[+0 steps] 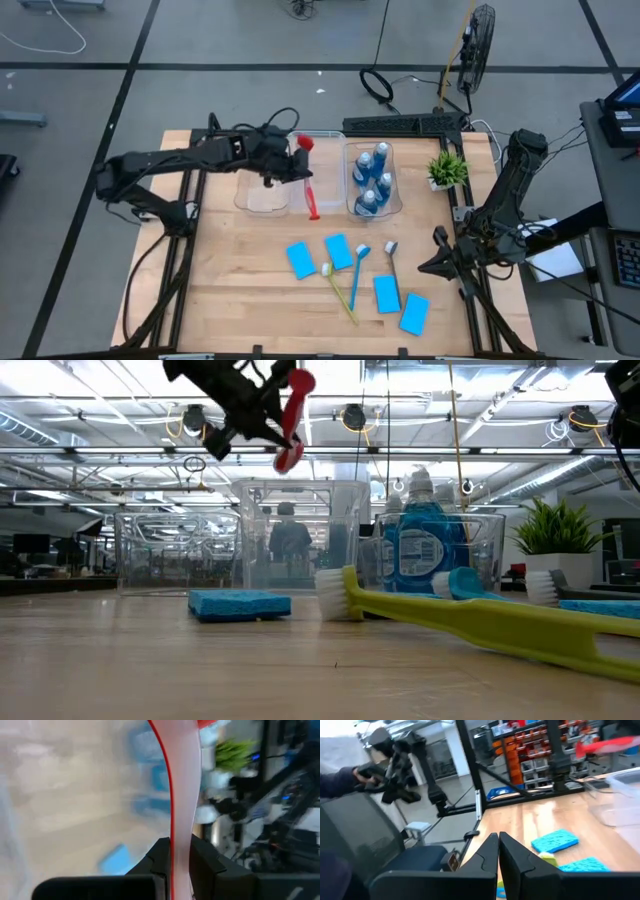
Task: Pick & Place Kitchen Sink Supplies
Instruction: Put the orange dishwashing brush into the white bin
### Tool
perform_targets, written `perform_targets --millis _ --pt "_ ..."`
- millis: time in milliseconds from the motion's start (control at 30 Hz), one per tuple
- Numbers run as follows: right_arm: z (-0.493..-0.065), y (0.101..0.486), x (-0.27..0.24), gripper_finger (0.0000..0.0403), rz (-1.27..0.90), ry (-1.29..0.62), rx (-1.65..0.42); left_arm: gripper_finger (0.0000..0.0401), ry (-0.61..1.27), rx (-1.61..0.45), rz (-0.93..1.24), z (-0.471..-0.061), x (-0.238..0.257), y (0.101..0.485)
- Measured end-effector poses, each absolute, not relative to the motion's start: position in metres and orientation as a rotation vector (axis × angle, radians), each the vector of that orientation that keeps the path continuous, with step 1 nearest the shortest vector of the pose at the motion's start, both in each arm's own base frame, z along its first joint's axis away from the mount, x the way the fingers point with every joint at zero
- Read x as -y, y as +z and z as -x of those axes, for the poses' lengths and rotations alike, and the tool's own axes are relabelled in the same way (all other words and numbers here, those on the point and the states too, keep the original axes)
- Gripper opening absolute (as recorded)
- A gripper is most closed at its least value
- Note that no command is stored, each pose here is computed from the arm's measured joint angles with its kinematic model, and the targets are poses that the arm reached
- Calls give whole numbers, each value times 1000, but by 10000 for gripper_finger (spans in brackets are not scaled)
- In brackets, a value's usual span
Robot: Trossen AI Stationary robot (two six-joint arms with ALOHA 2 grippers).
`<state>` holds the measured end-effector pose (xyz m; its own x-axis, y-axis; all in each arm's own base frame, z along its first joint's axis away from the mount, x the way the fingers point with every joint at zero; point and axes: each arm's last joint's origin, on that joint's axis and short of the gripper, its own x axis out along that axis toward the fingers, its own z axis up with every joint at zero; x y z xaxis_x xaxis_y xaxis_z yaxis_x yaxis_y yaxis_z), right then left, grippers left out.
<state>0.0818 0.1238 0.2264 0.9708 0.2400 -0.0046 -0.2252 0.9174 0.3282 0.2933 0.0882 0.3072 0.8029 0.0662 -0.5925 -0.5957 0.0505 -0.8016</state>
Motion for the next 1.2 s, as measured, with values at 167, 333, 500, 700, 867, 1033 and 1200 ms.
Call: perform_targets --millis 167,333,500,700,867,1033,1200 --pt "-82 226 -123 0 -343 216 -42 41 501 -538 1509 -296 -101 295" --pt "-82 226 -123 0 -343 217 -42 41 501 -571 1569 -295 -112 288" --pt "-82 226 -123 0 -342 217 -43 42 507 -572 1619 -290 -120 289" --pt "-82 226 -123 0 -320 217 -40 41 536 -636 1699 -293 -125 275" --pt "-82 226 -123 0 -319 219 -41 49 497 -689 1760 -302 -129 263" --pt "-82 226 -123 0 -319 221 -42 47 501 -709 1810 -305 -134 254" --pt "-82 226 -123 0 -318 222 -42 57 536 -674 1831 -302 -142 255"
